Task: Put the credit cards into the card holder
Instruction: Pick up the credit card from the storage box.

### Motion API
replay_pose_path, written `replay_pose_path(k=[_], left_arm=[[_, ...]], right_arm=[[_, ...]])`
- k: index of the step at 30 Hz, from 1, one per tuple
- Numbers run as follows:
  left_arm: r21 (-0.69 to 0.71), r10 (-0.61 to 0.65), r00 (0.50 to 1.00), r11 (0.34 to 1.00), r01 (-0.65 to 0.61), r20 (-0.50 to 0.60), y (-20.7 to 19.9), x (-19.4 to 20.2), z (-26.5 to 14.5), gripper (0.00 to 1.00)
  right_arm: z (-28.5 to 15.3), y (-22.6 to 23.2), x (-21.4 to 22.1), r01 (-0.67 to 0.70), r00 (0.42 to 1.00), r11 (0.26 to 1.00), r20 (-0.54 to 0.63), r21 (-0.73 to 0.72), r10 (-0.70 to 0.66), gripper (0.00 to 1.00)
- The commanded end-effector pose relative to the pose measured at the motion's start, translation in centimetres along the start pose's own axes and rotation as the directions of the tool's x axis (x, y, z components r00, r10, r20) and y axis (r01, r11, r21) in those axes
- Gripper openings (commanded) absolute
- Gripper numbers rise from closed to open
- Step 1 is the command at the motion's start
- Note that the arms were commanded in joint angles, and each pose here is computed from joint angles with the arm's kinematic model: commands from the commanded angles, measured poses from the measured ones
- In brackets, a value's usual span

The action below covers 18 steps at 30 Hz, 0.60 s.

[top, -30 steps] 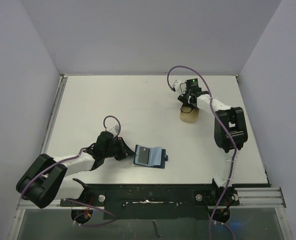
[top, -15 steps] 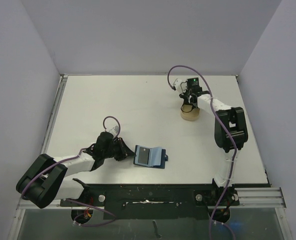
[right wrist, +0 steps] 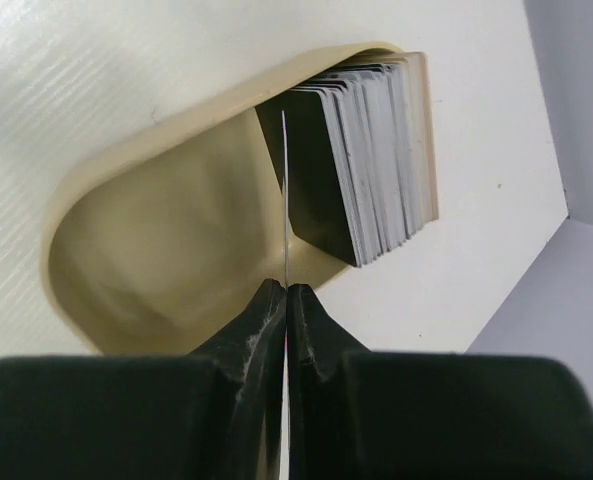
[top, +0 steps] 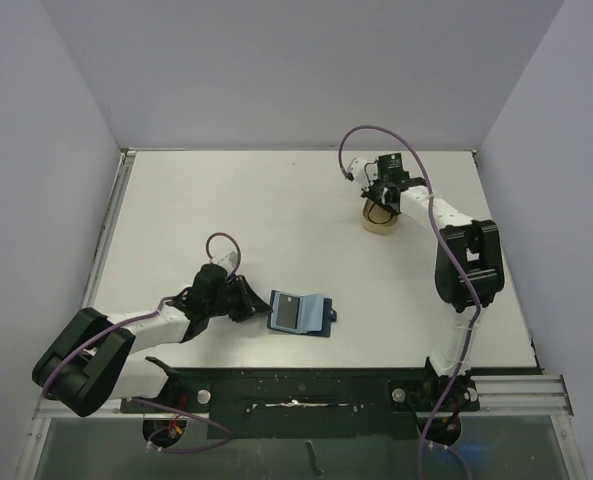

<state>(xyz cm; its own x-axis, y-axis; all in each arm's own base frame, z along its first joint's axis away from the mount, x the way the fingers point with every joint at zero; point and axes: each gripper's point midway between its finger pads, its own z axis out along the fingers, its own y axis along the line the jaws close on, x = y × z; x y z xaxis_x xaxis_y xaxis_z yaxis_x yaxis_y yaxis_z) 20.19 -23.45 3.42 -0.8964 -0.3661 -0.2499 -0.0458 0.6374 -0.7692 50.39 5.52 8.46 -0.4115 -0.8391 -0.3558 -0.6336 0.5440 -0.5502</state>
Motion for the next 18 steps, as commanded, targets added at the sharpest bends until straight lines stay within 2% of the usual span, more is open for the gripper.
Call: replay_pose_path(k=[1,6,10,13,17,18], left_arm=[[0.040,0.019,0.999,0.999,-0.021,0.048,-1.4,-1.2,-0.2,0.01],[0.014,0.005,0.997,1.000,-0.007,0.083,-1.4,-1.8,-0.7,0.20],[-0.015,0.006,0.993,1.000,-0.004,0.114,-1.6,-2.7,-1.2,0.29],[-0.048,0.021,0.988,0.999,-0.013,0.151,-1.9,-3.7,-1.8,0.35],[-0.074,0.031,0.980,0.997,-0.017,0.199,-2.4,-5.0,-2.8,0.40],[-0.073,0.033,0.978,0.997,-0.018,0.206,-2.7,-5.2,-3.0,0.45]], right_arm=[[-5.8,-1.2,-3.6,-0.065,0.990,0.998,0.123,0.020,0.062,0.00],[-8.6,-0.2,-5.0,-0.154,0.980,0.988,0.133,0.027,0.149,0.00],[-11.3,1.3,-5.9,-0.262,0.958,0.965,0.127,0.026,0.257,0.00],[-13.8,2.6,-7.0,-0.388,0.906,0.922,0.181,-0.013,0.383,0.00],[-18.2,5.5,-9.3,-0.471,0.814,0.867,0.301,-0.159,0.497,0.00],[-19.1,6.5,-9.8,-0.483,0.789,0.852,0.323,-0.200,0.523,0.00]])
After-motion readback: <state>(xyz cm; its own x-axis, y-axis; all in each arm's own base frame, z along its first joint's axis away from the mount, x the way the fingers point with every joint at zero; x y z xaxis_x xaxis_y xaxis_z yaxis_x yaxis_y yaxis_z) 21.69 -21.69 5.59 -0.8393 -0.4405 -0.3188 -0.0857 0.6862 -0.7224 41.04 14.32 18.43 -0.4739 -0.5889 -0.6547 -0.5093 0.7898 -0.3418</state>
